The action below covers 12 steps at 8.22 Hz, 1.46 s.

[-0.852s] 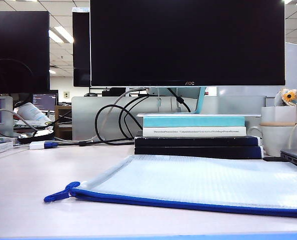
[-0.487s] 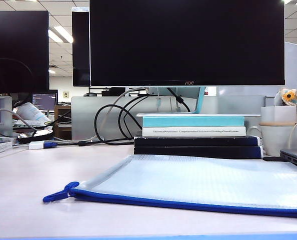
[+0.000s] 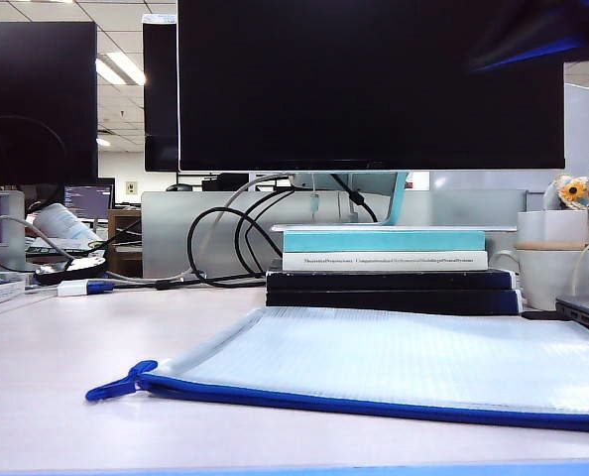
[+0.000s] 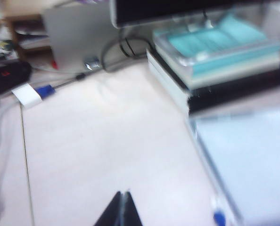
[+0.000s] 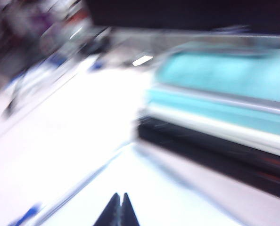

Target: Pick up the transparent plastic file bag with a blue zipper and close its zipper.

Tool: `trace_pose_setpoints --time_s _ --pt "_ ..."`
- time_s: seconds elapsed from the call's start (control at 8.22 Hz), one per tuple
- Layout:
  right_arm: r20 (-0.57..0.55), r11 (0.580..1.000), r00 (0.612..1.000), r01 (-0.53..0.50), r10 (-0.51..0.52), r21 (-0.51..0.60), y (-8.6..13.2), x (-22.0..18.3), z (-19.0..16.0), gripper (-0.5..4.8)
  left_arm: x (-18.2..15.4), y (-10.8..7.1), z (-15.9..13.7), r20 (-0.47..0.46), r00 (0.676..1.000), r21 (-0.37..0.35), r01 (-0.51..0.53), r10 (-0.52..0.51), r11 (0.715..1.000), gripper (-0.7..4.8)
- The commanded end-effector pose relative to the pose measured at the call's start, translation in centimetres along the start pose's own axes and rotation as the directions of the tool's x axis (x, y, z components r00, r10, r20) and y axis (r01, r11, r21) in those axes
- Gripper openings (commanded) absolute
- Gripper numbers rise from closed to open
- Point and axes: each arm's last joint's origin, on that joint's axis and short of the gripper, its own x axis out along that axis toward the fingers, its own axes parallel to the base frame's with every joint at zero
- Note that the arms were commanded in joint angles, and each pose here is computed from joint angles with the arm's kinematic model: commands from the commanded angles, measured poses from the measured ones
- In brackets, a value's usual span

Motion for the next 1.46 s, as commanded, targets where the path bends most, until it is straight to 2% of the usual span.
trace_pose_setpoints --time_s 0.12,0.37,0.49,0.61,0.73,0.85,0.97,1.1,1.22,1.34,1.46 --pt "-0.189 0.97 0.962 -0.22 0.198 -0.101 2.2 4.3 -0.5 -0.01 1.0 0.8 2.1 -0.072 0.997 0.107 0.047 -0.039 0.993 -0.06" --pt "-0.34 0.934 0.901 -0.33 0.269 -0.136 4.1 7.2 -1.5 -0.01 2.4 1.7 1.4 -0.173 0.984 0.096 -0.035 0.051 0.995 -0.06" --pt "-0.377 0.898 0.854 -0.425 0.358 -0.111 5.2 8.5 -1.9 0.0 3.0 2.0 0.9 -0.238 0.969 0.064 -0.057 0.071 0.996 -0.06" --pt "-0.467 0.828 0.77 -0.546 0.435 -0.129 7.8 11.0 -3.1 0.27 3.9 1.6 0.1 -0.327 0.945 0.057 0.015 0.004 0.998 -0.06" --pt "-0.696 0.659 0.574 -0.727 0.431 -0.192 12.7 18.2 -8.5 1.18 4.1 -1.4 -1.2 -0.505 0.856 0.226 0.252 -0.108 0.941 -0.06" --pt "-0.684 0.658 0.603 -0.715 0.411 -0.236 13.0 19.6 -9.9 1.23 4.1 -1.4 -1.1 -0.498 0.861 0.225 0.246 -0.106 0.943 -0.05" --pt "-0.662 0.617 0.651 -0.706 0.371 -0.348 13.7 20.4 -10.6 1.27 4.2 -1.3 -0.9 -0.481 0.87 0.231 0.242 -0.106 0.942 0.67" --pt "-0.667 0.618 0.648 -0.707 0.368 -0.345 13.7 20.6 -11.0 1.27 4.2 -1.3 -0.9 -0.481 0.87 0.231 0.242 -0.106 0.942 0.67" --pt "-0.701 0.618 0.618 -0.718 0.355 -0.32 13.7 20.7 -11.9 1.27 4.3 -1.3 -0.9 -0.476 0.874 0.235 0.24 -0.104 0.942 0.67" --pt "-0.705 0.625 0.629 -0.704 0.328 -0.337 13.6 20.8 -12.1 0.79 4.3 -1.3 -0.8 -0.465 0.88 0.24 0.235 -0.101 0.942 0.67" --pt "-0.698 0.647 0.671 -0.652 0.249 -0.396 13.4 21.0 -12.0 -0.03 4.4 -1.3 -0.7 -0.452 0.887 0.247 0.23 -0.098 0.941 0.67"
